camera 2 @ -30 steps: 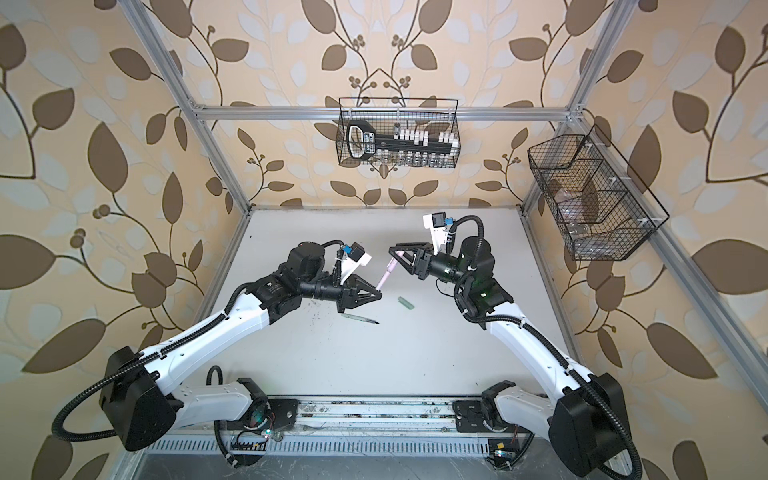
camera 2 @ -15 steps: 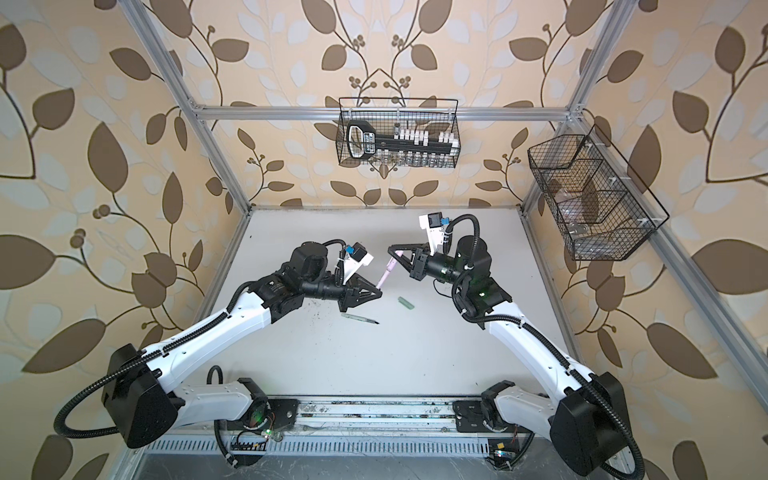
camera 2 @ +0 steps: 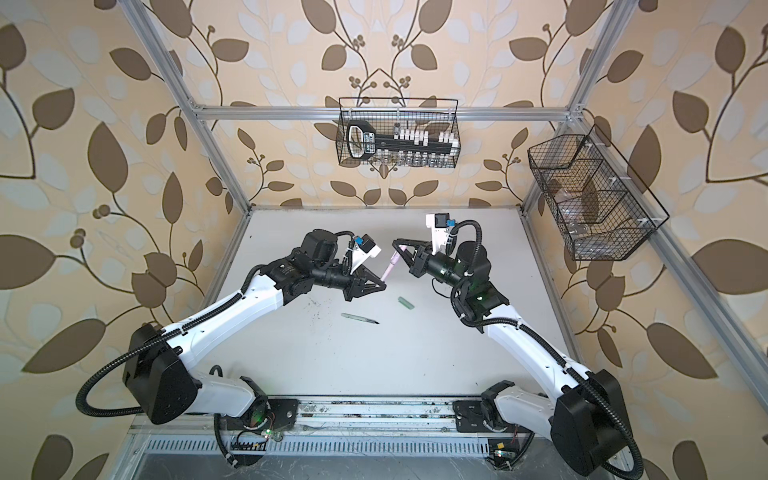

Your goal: Insert the pens into the pen caps

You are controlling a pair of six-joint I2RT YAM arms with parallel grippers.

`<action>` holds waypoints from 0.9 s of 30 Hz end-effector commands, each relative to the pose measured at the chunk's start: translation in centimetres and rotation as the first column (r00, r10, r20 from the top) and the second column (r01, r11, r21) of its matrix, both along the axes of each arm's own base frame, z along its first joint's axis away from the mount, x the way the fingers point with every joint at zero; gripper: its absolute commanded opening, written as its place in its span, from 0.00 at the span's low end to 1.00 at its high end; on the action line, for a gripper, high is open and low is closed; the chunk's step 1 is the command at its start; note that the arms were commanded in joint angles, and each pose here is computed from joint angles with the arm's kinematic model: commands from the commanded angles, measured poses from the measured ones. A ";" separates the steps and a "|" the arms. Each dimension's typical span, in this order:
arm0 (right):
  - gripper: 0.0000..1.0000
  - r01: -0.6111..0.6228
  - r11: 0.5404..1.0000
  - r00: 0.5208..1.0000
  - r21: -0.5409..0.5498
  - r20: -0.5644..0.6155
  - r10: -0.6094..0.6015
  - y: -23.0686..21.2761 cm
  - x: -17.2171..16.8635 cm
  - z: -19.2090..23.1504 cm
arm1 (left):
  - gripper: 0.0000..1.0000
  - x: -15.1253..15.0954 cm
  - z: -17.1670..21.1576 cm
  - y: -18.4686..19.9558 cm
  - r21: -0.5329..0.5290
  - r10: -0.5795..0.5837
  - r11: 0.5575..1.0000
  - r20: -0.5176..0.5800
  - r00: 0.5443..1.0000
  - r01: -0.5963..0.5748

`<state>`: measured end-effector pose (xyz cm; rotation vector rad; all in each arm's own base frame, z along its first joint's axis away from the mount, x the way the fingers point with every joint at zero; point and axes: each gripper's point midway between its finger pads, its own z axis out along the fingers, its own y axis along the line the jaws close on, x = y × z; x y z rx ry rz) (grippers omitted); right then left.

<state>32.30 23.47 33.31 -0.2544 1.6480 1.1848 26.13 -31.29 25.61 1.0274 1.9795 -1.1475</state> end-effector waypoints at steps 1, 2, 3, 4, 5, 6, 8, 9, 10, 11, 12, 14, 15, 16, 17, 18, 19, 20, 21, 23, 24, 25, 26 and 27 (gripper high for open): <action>0.00 -0.182 0.980 0.966 -0.081 -0.201 0.163 2.7 -3.3 -6.8 | 0.00 2.8 10.9 -0.4 -0.222 0.068 0.975 0.293 0.954 -0.002; 0.00 -0.181 0.980 0.965 -0.078 -0.205 0.162 2.7 -3.4 -6.8 | 0.00 2.8 11.0 -0.4 -0.225 0.068 0.974 0.296 0.953 0.000; 0.00 -0.182 0.980 0.965 -0.080 -0.206 0.162 2.8 -3.5 -6.9 | 0.00 2.7 11.2 -0.4 -0.229 0.065 0.974 0.301 0.951 0.005; 0.00 -0.183 0.980 0.964 -0.081 -0.208 0.163 3.0 -3.6 -7.0 | 0.00 2.8 11.4 -0.4 -0.232 0.068 0.973 0.306 0.950 0.006; 0.00 -0.184 0.979 0.964 -0.085 -0.212 0.162 3.1 -3.7 -7.2 | 0.00 2.9 11.6 -0.4 -0.233 0.067 0.972 0.312 0.948 0.008; 0.00 -0.188 0.978 0.962 -0.086 -0.217 0.166 3.2 -3.9 -7.4 | 0.00 3.1 11.8 -0.4 -0.233 0.069 0.972 0.314 0.947 0.006; 0.00 -0.188 0.978 0.960 -0.093 -0.229 0.163 3.4 -4.0 -7.9 | 0.00 3.2 12.1 -0.4 -0.230 0.067 0.973 0.320 0.945 0.009; 0.00 -0.186 0.978 0.960 -0.098 -0.232 0.160 3.4 -4.1 -8.1 | 0.00 3.3 12.3 -0.4 -0.230 0.068 0.973 0.324 0.944 0.009; 0.00 -0.186 0.978 0.959 -0.098 -0.235 0.159 3.4 -4.2 -8.2 | 0.00 3.4 12.5 -0.3 -0.231 0.073 0.973 0.331 0.941 0.006; 0.00 -0.186 0.978 0.958 -0.099 -0.239 0.158 3.4 -4.2 -8.4 | 0.00 3.5 12.8 -0.2 -0.234 0.077 0.972 0.336 0.939 0.004; 0.00 -0.188 0.977 0.956 -0.099 -0.246 0.159 3.5 -4.3 -8.6 | 0.00 3.6 13.1 -0.1 -0.239 0.083 0.971 0.342 0.936 0.001; 0.00 -0.182 0.977 0.955 -0.109 -0.258 0.149 3.6 -4.4 -9.1 | 0.00 3.7 14.0 0.2 -0.251 0.092 0.968 0.360 0.928 0.002; 0.00 -0.179 0.977 0.954 -0.116 -0.263 0.144 3.7 -4.4 -9.4 | 0.00 3.8 14.5 0.3 -0.258 0.095 0.966 0.368 0.925 0.003; 0.00 -0.181 0.976 0.953 -0.117 -0.267 0.145 3.8 -4.6 -9.6 | 0.00 3.8 14.9 0.3 -0.267 0.095 0.964 0.376 0.922 0.009; 0.00 -0.183 0.976 0.951 -0.114 -0.272 0.147 3.9 -4.6 -9.8 | 0.00 3.8 15.4 0.3 -0.275 0.097 0.961 0.383 0.918 0.013; 0.00 -0.184 0.977 0.949 -0.105 -0.279 0.148 4.0 -4.7 -10.0 | 0.00 3.7 15.9 0.2 -0.283 0.096 0.959 0.389 0.916 0.020; 0.00 -0.185 0.978 0.946 -0.096 -0.286 0.151 4.2 -4.8 -10.2 | 0.00 3.8 16.3 0.2 -0.291 0.100 0.957 0.395 0.913 0.021; 0.00 -0.188 0.978 0.945 -0.090 -0.289 0.155 4.3 -4.8 -10.3 | 0.00 3.8 16.6 0.2 -0.299 0.105 0.954 0.401 0.910 0.021; 0.00 -0.190 0.978 0.943 -0.084 -0.292 0.158 4.5 -4.9 -10.4 | 0.00 3.9 16.8 0.2 -0.307 0.108 0.951 0.406 0.908 0.024; 0.00 -0.190 0.979 0.940 -0.068 -0.300 0.162 4.7 -5.1 -10.7 | 0.00 3.9 17.3 0.3 -0.322 0.117 0.946 0.412 0.904 0.024; 0.00 -0.192 0.980 0.937 -0.048 -0.308 0.168 4.8 -5.2 -10.8 | 0.00 4.0 17.6 0.3 -0.329 0.122 0.944 0.417 0.901 0.024; 0.00 -0.196 0.980 0.935 -0.028 -0.307 0.178 5.0 -5.3 -10.7 | 0.00 4.1 17.9 0.4 -0.337 0.126 0.941 0.419 0.899 0.025; 0.00 -0.203 0.979 0.931 -0.015 -0.311 0.189 5.3 -5.5 -10.7 | 0.00 4.0 18.1 0.3 -0.344 0.122 0.938 0.423 0.898 0.035; 0.00 -0.213 0.977 0.929 -0.009 -0.313 0.200 5.6 -5.6 -10.7 | 0.00 3.9 18.4 0.3 -0.352 0.122 0.935 0.422 0.898 0.039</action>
